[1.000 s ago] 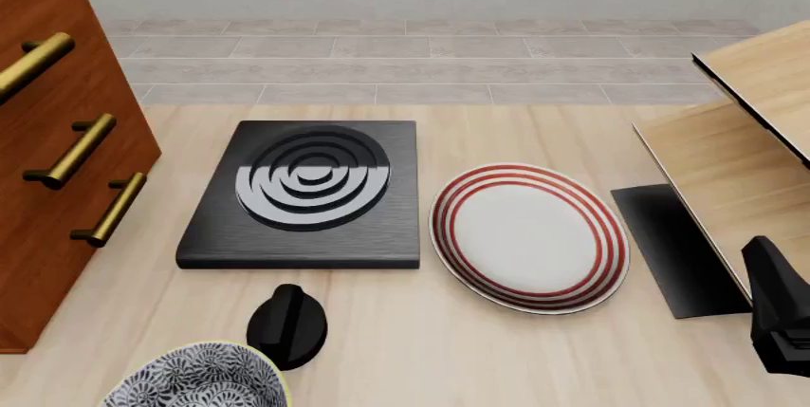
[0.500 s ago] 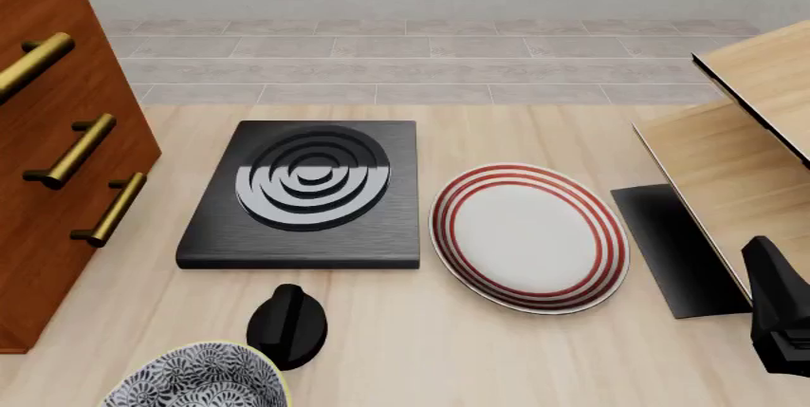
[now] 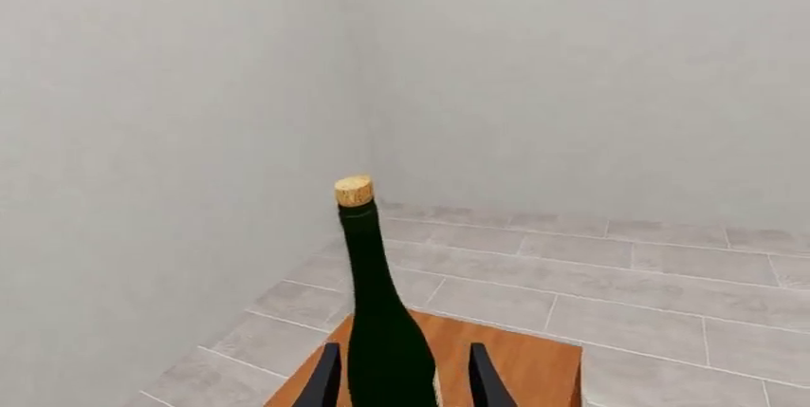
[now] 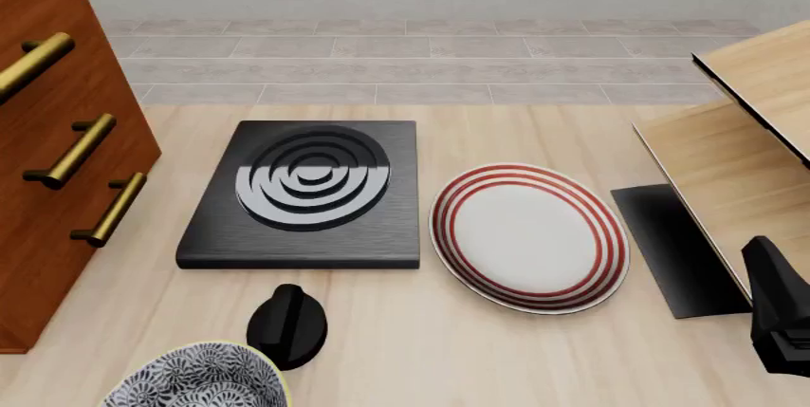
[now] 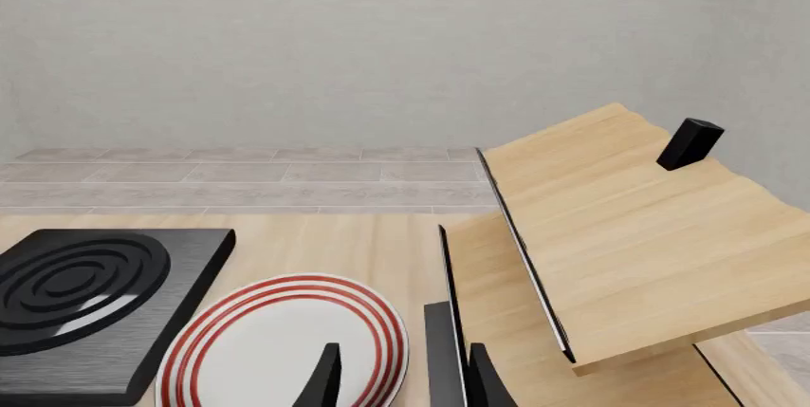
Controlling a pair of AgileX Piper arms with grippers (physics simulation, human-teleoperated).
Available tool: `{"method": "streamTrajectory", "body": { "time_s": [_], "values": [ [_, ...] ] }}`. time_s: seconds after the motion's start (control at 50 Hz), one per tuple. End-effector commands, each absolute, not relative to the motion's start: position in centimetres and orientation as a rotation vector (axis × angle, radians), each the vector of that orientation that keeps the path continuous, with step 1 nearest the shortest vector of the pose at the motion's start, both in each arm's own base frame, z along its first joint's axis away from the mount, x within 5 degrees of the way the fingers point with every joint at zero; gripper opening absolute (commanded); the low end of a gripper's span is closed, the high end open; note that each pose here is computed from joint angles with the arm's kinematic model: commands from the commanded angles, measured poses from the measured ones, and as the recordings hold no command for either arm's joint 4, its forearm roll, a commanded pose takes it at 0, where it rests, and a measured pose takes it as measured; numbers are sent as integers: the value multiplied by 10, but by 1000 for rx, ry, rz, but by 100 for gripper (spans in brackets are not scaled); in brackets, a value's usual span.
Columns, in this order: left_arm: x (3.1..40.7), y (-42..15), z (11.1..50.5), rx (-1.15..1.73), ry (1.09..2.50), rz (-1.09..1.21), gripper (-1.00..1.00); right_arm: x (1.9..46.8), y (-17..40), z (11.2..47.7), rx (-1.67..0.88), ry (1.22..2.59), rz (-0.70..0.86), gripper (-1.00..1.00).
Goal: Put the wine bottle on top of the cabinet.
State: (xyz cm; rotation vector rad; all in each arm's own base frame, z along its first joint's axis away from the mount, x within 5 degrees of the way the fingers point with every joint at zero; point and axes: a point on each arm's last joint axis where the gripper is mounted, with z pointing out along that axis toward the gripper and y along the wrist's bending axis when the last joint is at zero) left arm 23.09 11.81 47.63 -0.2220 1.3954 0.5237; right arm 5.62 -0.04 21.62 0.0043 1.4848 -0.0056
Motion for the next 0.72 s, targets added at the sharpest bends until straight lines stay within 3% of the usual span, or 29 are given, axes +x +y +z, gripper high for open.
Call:
{"method": "streamTrajectory", "body": {
  "time_s": [0.02,0.72],
  "values": [
    [202,95,484,-199,1374,499,100,56,0,216,4,1485,-5,100],
    [88,31,514,-166,1249,351,100,56,0,216,4,1485,-5,100]
  ]
}}
